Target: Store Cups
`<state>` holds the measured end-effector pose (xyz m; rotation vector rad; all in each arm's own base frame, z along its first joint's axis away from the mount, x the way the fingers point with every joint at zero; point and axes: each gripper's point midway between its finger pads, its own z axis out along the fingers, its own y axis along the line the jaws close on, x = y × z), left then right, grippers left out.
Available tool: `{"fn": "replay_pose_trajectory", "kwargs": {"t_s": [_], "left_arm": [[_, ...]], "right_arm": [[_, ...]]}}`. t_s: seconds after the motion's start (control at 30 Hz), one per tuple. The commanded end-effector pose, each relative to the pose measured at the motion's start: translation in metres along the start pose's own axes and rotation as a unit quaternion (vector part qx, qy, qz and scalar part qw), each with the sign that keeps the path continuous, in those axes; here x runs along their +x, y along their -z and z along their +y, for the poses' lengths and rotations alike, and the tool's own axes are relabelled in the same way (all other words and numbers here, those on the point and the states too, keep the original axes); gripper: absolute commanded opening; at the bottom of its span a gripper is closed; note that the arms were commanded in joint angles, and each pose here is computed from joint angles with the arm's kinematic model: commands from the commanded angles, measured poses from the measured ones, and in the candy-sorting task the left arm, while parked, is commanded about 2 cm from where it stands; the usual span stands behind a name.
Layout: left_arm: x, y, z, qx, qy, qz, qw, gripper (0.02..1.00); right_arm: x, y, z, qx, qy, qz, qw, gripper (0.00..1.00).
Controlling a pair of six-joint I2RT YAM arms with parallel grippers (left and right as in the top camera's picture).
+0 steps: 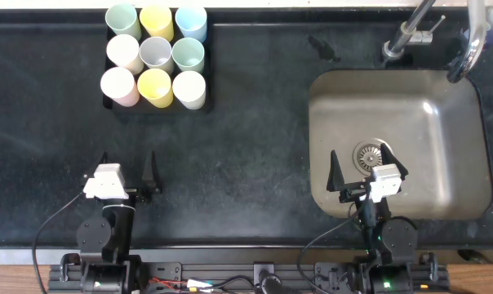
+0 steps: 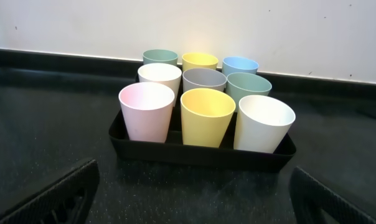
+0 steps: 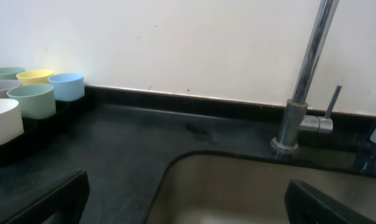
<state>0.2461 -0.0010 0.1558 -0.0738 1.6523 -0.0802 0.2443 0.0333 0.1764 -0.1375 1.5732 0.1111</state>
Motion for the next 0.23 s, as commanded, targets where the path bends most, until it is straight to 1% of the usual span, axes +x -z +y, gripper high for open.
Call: {"fn": "replay_pose_trajectory", "kwargs": {"t_s": [0.03, 0.23], "left_arm": [[-0.0003, 0.0004, -0.0002, 0.002, -0.01, -0.002, 1.0, 1.0], [-0.0003, 0.0004, -0.0002, 0.002, -0.01, -0.002, 1.0, 0.998]], "right_arm": [[0.0031, -0.0001, 0.0008, -0.003, 0.003, -0.001, 1.0, 0.996], [0.0031, -0.0001, 0.0008, -0.003, 0.003, -0.001, 1.0, 0.996]]}}
